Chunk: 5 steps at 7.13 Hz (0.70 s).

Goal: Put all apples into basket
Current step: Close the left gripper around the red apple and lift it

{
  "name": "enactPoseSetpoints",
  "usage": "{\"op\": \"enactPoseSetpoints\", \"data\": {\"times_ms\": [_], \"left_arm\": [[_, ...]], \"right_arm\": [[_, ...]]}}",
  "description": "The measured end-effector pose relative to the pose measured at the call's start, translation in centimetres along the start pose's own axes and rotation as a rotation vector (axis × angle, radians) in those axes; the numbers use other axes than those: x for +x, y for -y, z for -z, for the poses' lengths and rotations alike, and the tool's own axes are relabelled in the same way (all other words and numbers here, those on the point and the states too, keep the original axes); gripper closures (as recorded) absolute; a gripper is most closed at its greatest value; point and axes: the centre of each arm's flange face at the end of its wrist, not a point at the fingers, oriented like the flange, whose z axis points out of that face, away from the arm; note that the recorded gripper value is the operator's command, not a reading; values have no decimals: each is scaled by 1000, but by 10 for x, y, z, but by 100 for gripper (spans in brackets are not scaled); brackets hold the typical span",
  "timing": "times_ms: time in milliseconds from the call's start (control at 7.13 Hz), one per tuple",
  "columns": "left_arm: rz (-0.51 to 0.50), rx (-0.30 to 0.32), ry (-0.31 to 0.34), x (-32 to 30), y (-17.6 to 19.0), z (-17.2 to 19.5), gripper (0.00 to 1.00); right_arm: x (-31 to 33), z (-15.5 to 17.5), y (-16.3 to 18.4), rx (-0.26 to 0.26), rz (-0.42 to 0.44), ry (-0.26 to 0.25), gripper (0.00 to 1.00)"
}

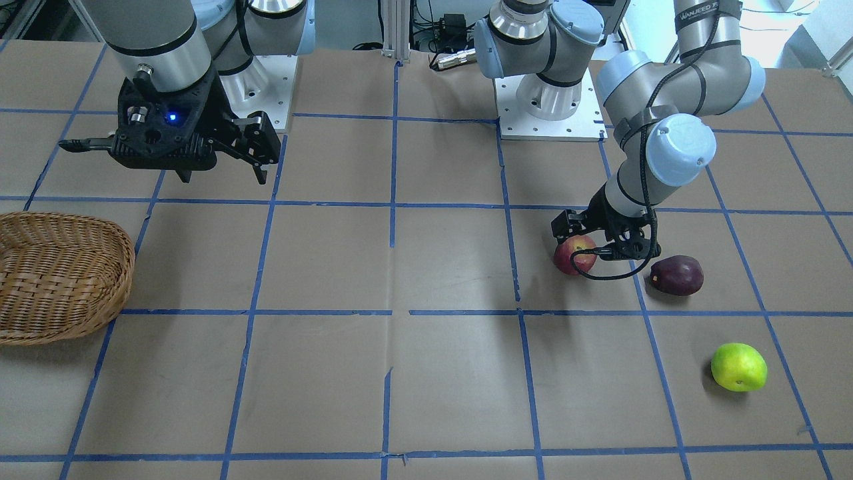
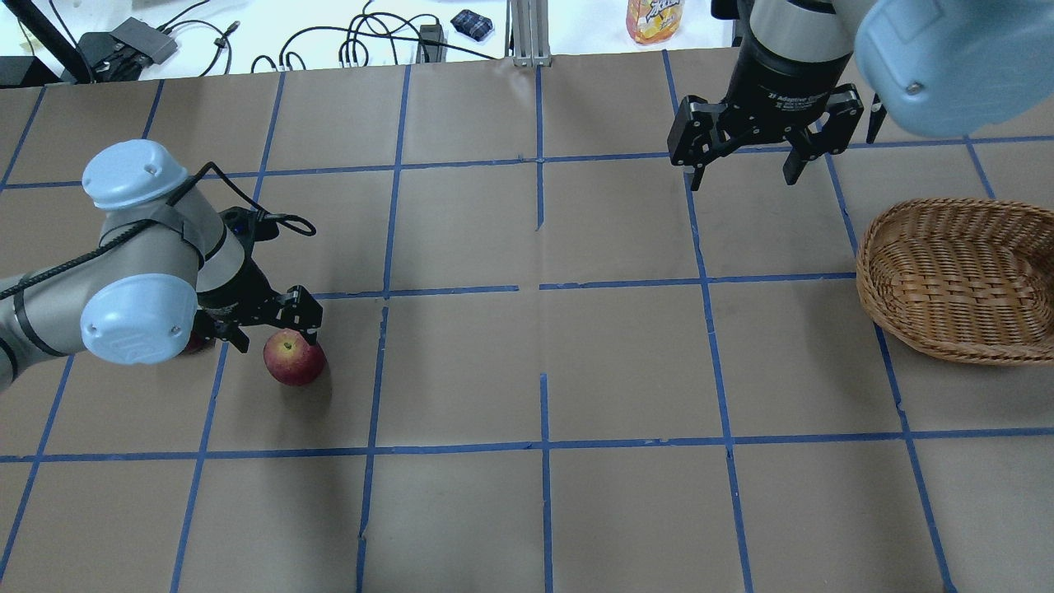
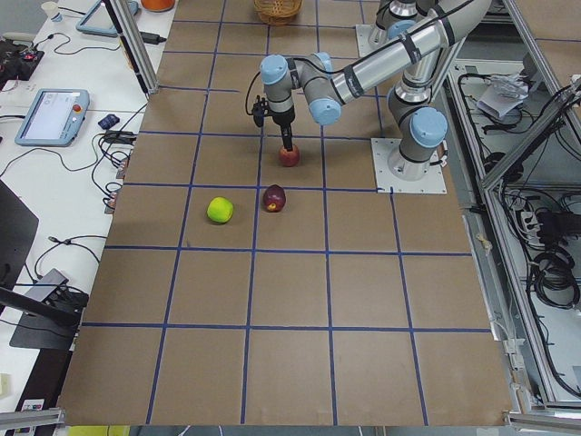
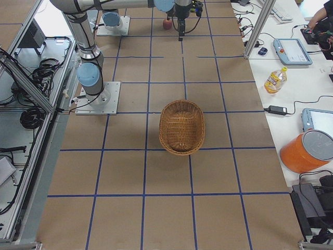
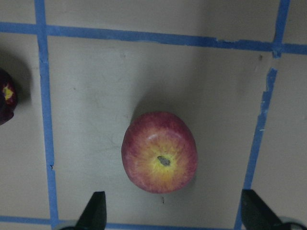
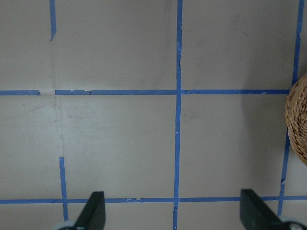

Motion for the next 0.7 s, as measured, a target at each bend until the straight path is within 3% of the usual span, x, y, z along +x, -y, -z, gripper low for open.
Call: {"op": "enactPoseSetpoints", "data": {"times_ms": [140,280,421,561,701], "left_arm": [[-3,-2,15,-2,2,-13,0],[-3,-2,41,-5,7,-24,14],[-3,-7,52,-7,11,-33,51],[-5,-10,55,-7,13,-38,80],[-7,3,55,-7,17,-35,95]], "right_arm": [[0,0,0,1,1,0,0],[0,1,0,2,2,0,0],[0,1,0,2,2,0,0],[0,2,0,3,2,0,0],[0,3,0,5,2,0,0]]}}
